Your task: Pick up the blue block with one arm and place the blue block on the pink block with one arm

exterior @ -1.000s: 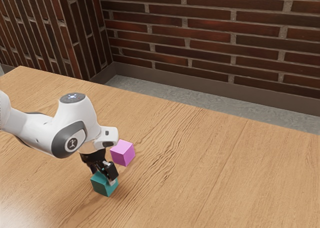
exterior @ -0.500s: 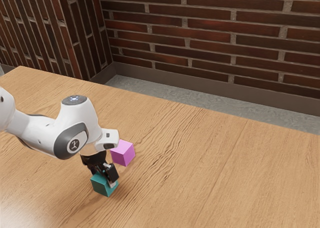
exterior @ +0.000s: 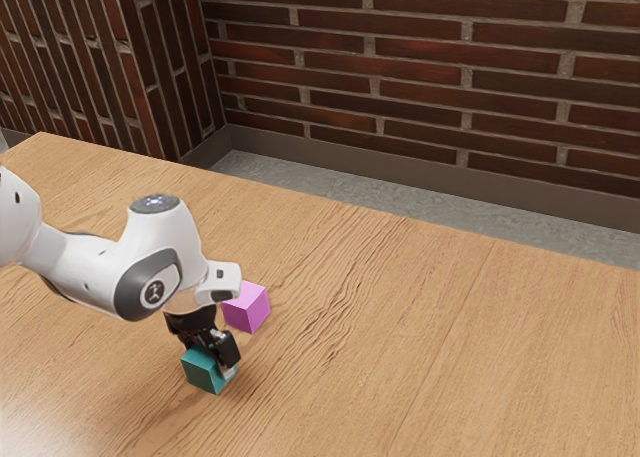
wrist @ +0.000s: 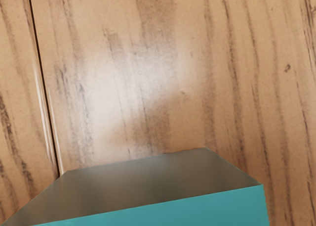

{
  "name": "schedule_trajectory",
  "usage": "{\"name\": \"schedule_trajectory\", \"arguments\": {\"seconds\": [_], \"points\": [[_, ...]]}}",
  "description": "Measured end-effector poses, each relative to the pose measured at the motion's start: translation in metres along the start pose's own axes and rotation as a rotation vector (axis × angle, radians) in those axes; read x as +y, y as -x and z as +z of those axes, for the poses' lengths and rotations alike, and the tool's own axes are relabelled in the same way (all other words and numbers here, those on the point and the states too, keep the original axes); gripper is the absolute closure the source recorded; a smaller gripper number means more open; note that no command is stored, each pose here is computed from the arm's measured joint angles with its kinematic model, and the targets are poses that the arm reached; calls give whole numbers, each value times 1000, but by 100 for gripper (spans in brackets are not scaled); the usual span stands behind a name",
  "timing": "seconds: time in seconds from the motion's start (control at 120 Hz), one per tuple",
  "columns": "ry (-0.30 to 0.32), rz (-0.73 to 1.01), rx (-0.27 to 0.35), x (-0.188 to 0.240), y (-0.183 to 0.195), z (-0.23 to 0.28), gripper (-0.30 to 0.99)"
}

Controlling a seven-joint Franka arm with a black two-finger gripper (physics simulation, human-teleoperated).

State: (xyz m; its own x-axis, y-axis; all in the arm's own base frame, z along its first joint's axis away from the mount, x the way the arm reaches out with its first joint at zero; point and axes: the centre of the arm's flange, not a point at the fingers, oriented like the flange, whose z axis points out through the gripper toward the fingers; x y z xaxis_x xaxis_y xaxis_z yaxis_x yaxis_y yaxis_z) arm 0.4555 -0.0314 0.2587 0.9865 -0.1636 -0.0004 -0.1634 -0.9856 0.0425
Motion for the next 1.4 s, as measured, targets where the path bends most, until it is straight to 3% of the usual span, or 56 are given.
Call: {"name": "schedule_trajectory", "arguments": {"seconds": [0.417, 1.117, 1.4], "points": [[-2, 2, 12, 1, -2, -4, 7], [5, -17, 3, -1, 2, -3, 9], [6, -24, 3, 0, 2, -3, 21]]}}
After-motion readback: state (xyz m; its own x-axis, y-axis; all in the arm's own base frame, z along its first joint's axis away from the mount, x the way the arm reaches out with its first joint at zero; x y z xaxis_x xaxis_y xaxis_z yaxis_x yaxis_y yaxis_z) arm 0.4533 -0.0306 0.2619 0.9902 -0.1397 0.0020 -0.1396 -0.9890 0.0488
